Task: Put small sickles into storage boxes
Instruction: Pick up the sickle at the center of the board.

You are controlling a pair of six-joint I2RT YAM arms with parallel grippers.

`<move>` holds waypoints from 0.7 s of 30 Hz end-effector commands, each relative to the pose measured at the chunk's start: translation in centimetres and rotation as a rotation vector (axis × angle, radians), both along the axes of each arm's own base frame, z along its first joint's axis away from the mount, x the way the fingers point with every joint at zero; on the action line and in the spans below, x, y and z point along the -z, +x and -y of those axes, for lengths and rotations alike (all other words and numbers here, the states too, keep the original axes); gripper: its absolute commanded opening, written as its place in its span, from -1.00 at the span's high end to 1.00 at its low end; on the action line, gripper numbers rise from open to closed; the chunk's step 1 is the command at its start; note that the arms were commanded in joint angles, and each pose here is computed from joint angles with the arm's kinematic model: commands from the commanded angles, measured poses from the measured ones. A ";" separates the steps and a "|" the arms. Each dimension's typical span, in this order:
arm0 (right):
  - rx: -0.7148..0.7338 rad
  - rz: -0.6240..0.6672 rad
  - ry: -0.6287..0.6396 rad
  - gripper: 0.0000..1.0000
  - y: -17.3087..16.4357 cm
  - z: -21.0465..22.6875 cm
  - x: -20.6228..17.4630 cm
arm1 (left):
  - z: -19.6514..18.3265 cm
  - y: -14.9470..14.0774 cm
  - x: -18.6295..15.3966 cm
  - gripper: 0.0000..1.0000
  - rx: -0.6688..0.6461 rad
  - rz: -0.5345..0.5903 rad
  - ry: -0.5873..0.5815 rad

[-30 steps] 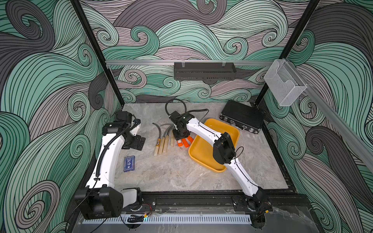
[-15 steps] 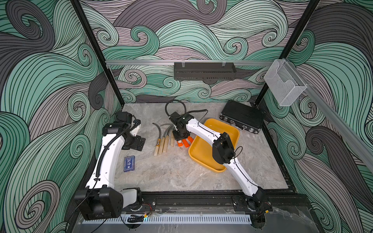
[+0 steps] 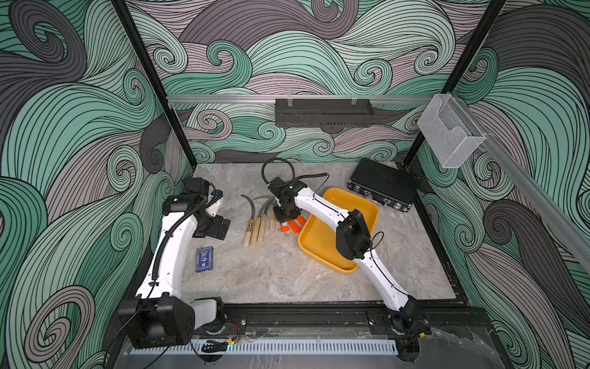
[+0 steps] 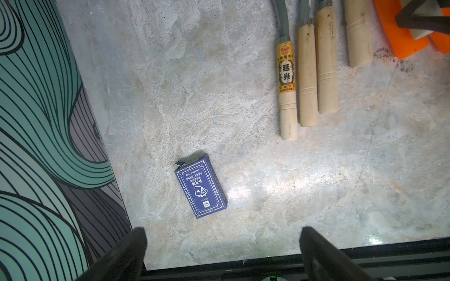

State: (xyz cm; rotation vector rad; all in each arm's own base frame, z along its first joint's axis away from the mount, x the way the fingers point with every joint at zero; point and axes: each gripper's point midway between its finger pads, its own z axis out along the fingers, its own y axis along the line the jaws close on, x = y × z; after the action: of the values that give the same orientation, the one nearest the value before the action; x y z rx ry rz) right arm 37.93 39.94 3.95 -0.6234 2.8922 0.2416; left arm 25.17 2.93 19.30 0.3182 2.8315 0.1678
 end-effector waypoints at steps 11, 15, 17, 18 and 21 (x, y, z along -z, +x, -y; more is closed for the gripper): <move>0.018 -0.052 0.041 0.52 -0.4 0.6 -1.0 | 0.8 -0.8 -0.1 -0.97 0.022 -0.020 -0.034; 0.028 -0.056 0.065 0.55 -0.3 0.7 -2.0 | 0.8 -0.6 -0.4 -0.97 0.022 -0.011 -0.036; 0.030 -0.060 0.076 0.56 -0.4 0.8 -2.4 | 0.9 -0.5 -0.5 -0.97 0.024 -0.011 -0.040; 0.033 -0.068 0.088 0.57 -0.5 0.8 -2.7 | 0.9 -0.5 -0.6 -0.97 0.024 -0.007 -0.042; 0.035 -0.086 0.123 0.60 -0.7 0.6 -3.6 | 0.9 -0.3 -0.8 -0.97 0.024 -0.002 -0.043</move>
State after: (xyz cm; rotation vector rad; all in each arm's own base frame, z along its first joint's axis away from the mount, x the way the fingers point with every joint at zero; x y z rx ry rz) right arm 37.63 39.22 4.12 -0.5866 2.9535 0.3505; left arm 25.15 2.44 19.24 0.3240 2.8312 0.1267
